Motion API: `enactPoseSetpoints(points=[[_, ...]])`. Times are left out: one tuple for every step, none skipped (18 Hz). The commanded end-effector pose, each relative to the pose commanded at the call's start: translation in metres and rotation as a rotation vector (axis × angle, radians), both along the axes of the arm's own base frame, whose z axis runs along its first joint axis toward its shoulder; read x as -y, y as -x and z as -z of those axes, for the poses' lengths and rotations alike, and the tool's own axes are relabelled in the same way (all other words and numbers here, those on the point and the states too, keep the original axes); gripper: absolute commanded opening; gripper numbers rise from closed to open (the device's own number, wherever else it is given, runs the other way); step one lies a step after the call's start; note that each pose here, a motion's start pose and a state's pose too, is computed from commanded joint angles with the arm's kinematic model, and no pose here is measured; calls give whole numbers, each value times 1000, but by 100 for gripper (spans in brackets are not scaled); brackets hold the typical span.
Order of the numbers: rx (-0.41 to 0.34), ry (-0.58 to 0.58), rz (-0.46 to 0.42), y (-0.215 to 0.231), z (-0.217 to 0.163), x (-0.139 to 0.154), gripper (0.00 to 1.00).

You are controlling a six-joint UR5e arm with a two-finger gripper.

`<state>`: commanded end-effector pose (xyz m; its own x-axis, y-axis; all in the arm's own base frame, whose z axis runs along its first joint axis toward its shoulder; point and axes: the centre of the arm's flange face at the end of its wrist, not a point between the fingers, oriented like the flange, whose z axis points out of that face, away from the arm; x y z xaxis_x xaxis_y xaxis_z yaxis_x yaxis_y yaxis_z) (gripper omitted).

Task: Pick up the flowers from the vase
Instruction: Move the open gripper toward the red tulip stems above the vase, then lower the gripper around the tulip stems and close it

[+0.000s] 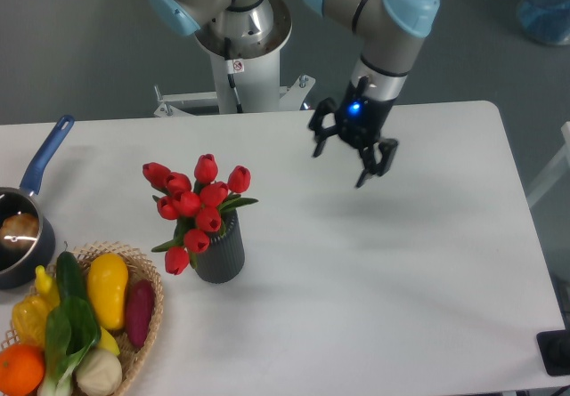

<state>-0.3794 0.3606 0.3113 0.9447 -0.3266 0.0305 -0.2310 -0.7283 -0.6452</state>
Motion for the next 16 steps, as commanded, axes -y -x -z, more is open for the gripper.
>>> enactPoseSetpoints(points=[[17, -43, 3, -2, -2, -4, 100], [37, -89, 1, -1, -4, -7, 100], [61, -131, 1, -2, -4, -10, 100], [88, -175, 2, -3, -4, -15, 100], [116, -213, 9, -6, -3, -21, 100], [139, -247, 15, -9, -2, -27, 100], [156, -275, 19, -10, -3, -31, 100], [172, -294, 31, -15, -2, -37, 100], [183, -296, 46, -21, 1, -44, 100], [193, -293, 59, -25, 4, -50, 100], [198, -294, 67, -28, 6, -54, 100], [204, -301, 76, -32, 6, -57, 100], [218, -314, 80, -34, 8, -61, 100], [235, -335, 82, -36, 8, -64, 100], [252, -361, 89, -40, 7, -68, 100], [264, -377, 95, -43, 6, -72, 100]])
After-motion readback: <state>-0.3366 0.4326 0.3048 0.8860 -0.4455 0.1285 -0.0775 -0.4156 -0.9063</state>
